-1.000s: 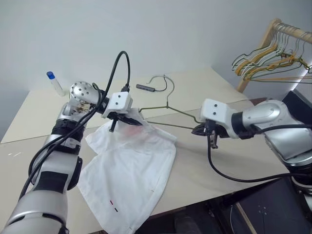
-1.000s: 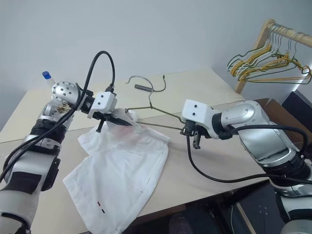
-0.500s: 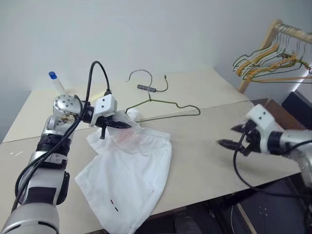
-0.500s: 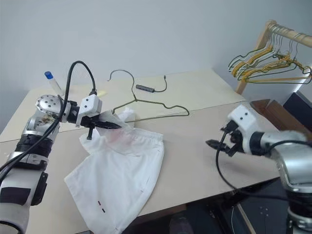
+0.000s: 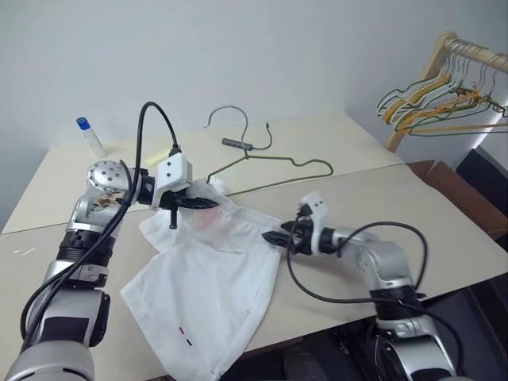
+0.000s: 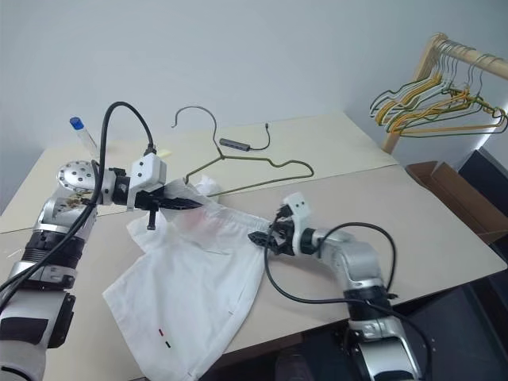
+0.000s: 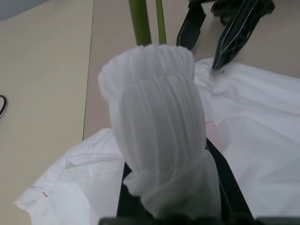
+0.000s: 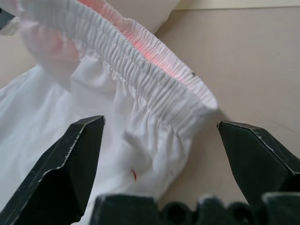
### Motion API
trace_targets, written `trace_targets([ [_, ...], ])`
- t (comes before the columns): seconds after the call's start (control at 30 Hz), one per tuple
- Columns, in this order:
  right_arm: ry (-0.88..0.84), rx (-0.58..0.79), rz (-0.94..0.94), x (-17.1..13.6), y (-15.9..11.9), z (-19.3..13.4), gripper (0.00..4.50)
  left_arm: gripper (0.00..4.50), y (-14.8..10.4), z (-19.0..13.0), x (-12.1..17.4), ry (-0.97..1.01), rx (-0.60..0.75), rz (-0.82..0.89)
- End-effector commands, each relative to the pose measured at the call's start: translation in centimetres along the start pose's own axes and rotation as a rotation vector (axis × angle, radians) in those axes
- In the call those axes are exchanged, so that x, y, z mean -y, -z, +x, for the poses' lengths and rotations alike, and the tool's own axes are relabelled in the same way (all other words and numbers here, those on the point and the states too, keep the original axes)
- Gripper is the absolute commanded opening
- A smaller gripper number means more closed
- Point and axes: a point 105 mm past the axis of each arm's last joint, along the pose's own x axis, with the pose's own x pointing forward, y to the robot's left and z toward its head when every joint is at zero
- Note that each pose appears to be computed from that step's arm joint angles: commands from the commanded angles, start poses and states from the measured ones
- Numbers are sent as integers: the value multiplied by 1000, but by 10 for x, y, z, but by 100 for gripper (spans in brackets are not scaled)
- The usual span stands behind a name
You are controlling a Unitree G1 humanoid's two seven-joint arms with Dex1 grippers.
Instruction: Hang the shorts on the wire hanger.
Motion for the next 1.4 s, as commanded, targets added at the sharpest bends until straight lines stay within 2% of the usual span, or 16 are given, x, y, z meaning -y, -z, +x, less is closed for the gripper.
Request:
trace_targets([
  [0.03, 0, 35, -15, 1, -9, 4, 322, 9, -12, -8, -6, -41, 29, 32],
  [0.33, -26, 183, 44, -1, -30, -28, 17, 9, -2, -12, 1, -29, 1, 12],
  [0.37, -39, 204, 49, -2, -33, -33, 5, 9, 0, -13, 2, -25, -7, 5],
  [0.47, -52, 217, 32, -3, -37, -49, 5, 9, 10, -17, 3, -24, -37, -11],
  [0.67, 47, 201, 35, 28, -36, -78, 5, 9, 31, -33, 17, 35, -131, 20],
  [0.9, 107, 194, 20, 51, -44, -101, 5, 9, 37, -39, 28, 59, -125, 10],
  [1.03, 106, 190, 1, 52, -48, -108, 5, 9, 46, -42, 27, 27, -182, 1],
  [1.23, 103, 173, -21, 54, -47, -114, 5, 9, 44, -40, 20, -55, -125, -48],
  [1.4, 102, 172, -37, 52, -48, -118, 5, 9, 48, -39, 29, -27, -131, -63],
])
